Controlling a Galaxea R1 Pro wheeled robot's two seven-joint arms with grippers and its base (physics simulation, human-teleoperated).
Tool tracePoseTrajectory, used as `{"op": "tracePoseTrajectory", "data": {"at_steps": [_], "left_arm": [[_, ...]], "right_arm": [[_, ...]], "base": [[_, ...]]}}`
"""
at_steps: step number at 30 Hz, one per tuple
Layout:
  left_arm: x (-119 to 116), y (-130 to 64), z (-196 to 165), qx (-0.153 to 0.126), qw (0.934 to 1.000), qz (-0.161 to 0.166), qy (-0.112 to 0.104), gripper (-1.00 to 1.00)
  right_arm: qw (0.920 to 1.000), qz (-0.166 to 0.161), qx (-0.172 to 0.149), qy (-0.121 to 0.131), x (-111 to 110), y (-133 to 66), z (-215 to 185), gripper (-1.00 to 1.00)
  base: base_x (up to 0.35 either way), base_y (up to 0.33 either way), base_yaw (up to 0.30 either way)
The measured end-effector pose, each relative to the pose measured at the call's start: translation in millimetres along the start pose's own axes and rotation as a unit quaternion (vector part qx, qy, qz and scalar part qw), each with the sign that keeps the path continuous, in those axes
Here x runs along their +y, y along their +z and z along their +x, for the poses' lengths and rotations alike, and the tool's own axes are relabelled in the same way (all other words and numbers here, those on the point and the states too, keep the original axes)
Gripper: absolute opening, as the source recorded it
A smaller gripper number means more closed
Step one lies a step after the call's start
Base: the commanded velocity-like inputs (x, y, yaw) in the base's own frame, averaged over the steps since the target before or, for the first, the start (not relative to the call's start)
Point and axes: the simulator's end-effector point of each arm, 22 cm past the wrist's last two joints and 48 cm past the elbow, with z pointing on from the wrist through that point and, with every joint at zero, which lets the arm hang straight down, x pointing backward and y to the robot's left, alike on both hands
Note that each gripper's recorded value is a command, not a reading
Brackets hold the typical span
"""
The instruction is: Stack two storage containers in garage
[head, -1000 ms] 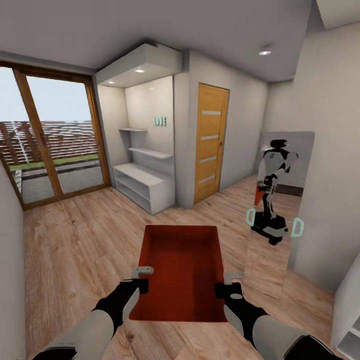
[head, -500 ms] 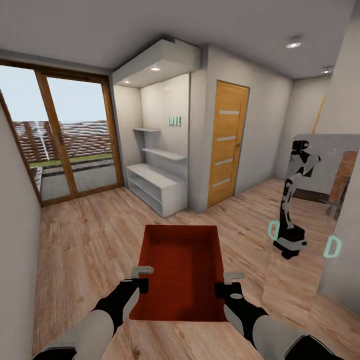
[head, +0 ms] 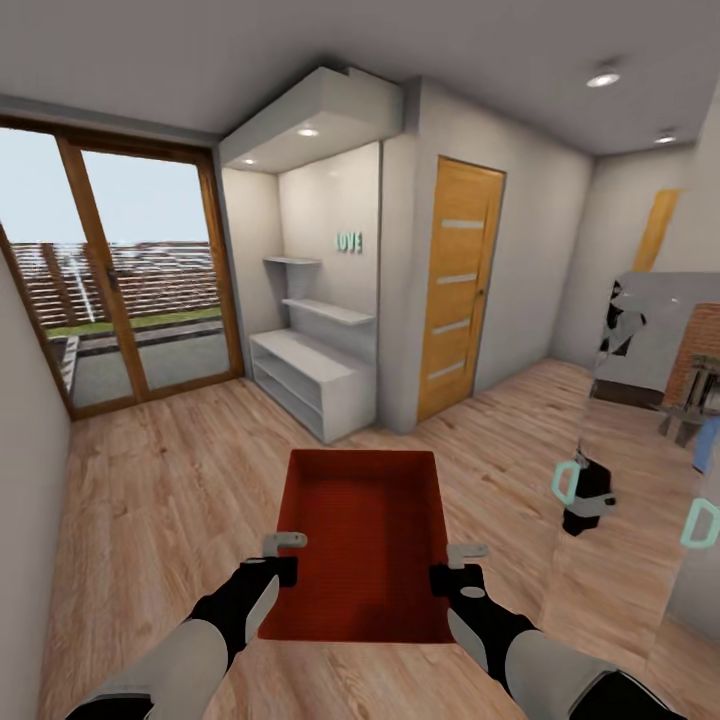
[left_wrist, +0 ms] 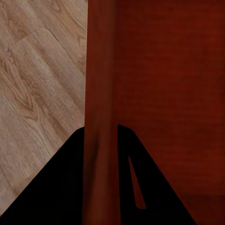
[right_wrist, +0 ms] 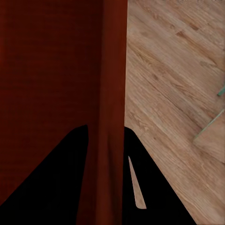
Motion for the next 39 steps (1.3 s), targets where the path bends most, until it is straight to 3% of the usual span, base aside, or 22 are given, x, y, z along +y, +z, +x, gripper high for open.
{"op": "tracePoseTrajectory", "data": {"at_steps": [39], "left_arm": [[-0.1, 0.0, 0.3, 0.000, 1.0000, 0.000, 0.000, -1.00]], "right_arm": [[1.0000, 0.000, 0.000, 0.000, -0.1, 0.0, 0.5, -1.00]], "base": [[0.322, 0.000, 0.000]]}}
